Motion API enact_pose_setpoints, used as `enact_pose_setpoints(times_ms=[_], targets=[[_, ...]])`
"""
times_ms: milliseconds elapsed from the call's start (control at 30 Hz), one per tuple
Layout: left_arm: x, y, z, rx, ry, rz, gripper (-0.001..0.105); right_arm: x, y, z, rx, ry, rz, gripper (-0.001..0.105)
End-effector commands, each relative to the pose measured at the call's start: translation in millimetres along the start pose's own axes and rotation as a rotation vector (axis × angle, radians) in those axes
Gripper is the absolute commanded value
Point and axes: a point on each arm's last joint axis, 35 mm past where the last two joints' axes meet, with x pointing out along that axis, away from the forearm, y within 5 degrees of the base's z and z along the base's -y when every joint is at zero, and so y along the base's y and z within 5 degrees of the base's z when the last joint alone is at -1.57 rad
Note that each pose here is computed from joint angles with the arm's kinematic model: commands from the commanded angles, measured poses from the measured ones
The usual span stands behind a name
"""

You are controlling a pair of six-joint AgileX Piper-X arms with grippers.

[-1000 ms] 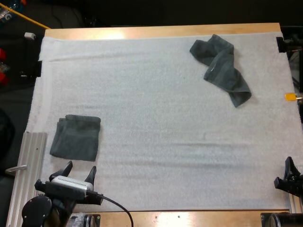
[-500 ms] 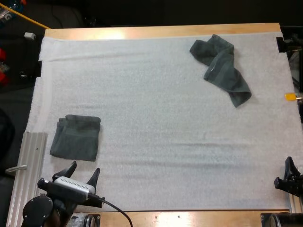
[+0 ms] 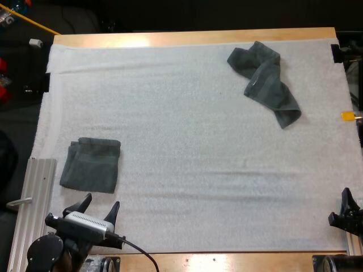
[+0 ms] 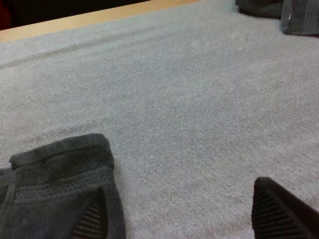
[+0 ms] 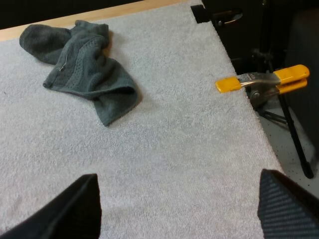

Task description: Pick towel from pile, fold and stack

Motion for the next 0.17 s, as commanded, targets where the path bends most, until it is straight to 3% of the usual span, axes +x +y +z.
enact_pose_setpoints(times_ms=[0,133], targets=[[1.7,0.3,2.0,-0.003,0.003,-0.002,0.059,1.3,-0.2,1.4,-0.006,0.006,-0.003,0.064],[1.7,0.3,2.0,-0.003,0.003,-0.002,0.059,1.3,-0.2,1.4,-0.006,0.006,-0.003,0.064]])
